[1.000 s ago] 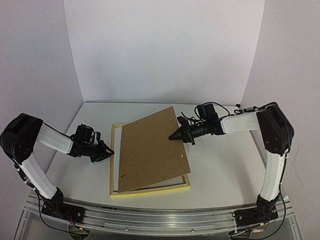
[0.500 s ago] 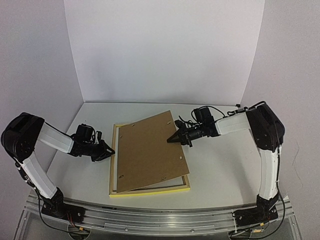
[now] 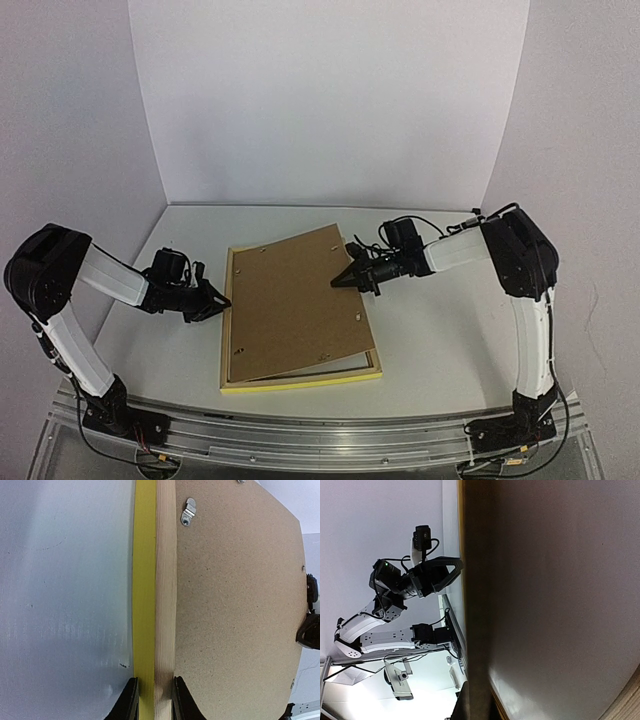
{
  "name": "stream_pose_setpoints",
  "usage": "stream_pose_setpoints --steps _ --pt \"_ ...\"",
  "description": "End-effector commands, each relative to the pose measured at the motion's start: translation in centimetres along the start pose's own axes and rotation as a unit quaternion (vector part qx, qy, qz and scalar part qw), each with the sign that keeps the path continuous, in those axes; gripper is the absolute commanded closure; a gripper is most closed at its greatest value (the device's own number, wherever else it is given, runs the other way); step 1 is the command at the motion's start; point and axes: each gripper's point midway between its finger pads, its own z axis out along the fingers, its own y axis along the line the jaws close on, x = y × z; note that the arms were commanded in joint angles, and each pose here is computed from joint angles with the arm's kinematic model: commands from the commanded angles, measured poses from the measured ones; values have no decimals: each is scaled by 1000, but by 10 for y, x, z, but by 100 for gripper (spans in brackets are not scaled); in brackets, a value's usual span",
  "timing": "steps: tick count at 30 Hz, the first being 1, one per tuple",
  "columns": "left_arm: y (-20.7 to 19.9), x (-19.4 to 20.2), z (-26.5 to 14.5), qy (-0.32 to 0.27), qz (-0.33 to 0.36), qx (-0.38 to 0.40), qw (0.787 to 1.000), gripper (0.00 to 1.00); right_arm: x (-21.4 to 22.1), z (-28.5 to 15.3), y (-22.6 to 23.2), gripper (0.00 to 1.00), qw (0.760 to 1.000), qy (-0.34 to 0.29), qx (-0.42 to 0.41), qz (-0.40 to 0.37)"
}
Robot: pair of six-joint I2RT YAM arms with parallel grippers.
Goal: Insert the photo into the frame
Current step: Place the photo frame item in the photo frame.
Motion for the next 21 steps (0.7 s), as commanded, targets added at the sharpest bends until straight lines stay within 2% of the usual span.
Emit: stream_pose_setpoints --steps 1,13,16,21 --pt "8 25 7 51 -21 1 998 88 0 19 -17 100 1000 1 22 3" --pt "20 28 6 49 -30 -27 998 89 8 26 -35 99 998 -9 58 15" --pt "25 29 6 48 -34 -39 998 94 9 20 -39 88 996 -16 82 19" --pt "28 30 6 48 -32 -43 997 95 7 8 -42 73 993 -31 110 22"
